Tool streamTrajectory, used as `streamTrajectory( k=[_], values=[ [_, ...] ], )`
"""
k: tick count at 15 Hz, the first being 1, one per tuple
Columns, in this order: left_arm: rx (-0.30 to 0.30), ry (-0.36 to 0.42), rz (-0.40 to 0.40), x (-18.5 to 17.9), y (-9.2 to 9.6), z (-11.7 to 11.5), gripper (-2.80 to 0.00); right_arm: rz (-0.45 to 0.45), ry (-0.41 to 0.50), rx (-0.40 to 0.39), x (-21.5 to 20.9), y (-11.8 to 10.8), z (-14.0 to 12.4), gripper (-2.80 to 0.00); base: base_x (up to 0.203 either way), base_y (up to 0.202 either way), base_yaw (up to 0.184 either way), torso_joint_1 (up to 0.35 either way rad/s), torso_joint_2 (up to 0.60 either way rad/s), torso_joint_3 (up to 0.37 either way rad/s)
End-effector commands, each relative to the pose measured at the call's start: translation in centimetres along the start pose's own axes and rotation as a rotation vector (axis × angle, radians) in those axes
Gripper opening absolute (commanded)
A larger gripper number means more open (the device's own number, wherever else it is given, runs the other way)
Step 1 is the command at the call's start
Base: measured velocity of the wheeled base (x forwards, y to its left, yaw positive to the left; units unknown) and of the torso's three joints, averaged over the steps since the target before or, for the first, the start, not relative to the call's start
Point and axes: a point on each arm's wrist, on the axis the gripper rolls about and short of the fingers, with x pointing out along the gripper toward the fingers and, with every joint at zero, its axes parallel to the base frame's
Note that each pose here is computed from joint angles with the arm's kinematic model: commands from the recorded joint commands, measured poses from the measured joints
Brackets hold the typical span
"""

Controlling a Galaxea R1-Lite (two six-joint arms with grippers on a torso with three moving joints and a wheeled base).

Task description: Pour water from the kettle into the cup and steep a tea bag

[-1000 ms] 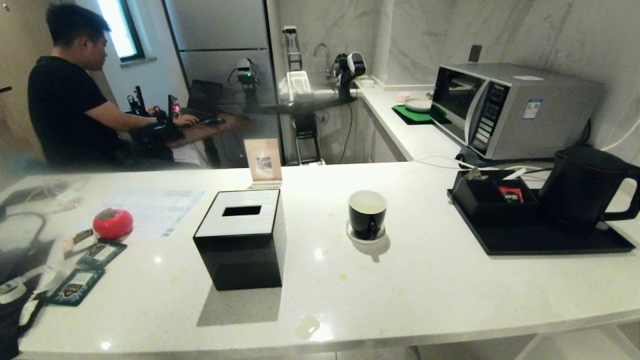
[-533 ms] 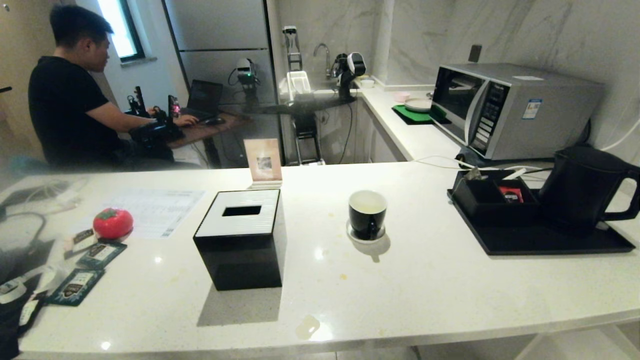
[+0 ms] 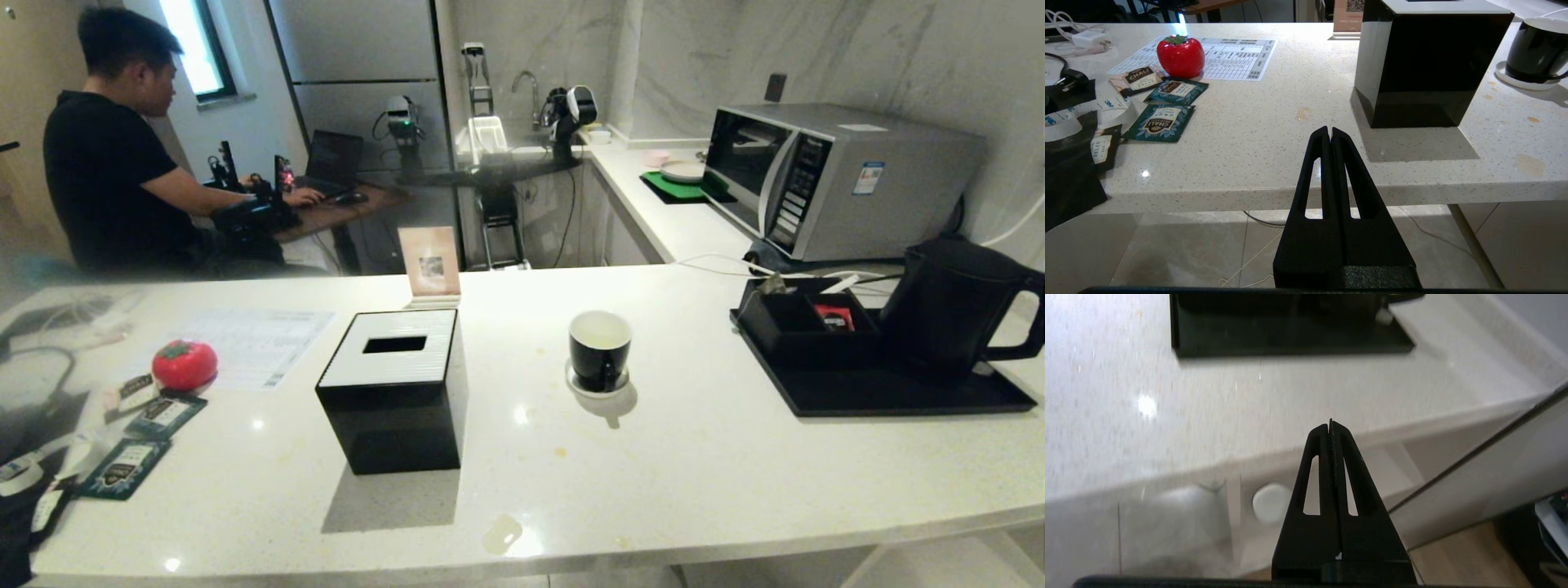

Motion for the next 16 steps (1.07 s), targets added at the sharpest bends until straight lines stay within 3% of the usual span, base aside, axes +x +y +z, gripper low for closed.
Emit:
streamTrajectory(
  k=[1, 16],
  values=[
    [-0.001, 0.001, 0.001, 0.0, 0.0, 0.0, -2.80, -0.001, -0.021, 0.011, -1.2, -0.3, -0.5, -2.80, 0.000, 0.000, 0.000, 0.000, 0.00, 0.000],
    [-0.001, 0.001, 0.001, 0.0, 0.0, 0.0, -2.80, 0.092, -0.040, 0.014, -4.4, -0.8, -3.6, -2.80, 0.000, 0.000, 0.000, 0.000, 0.00, 0.000]
  ],
)
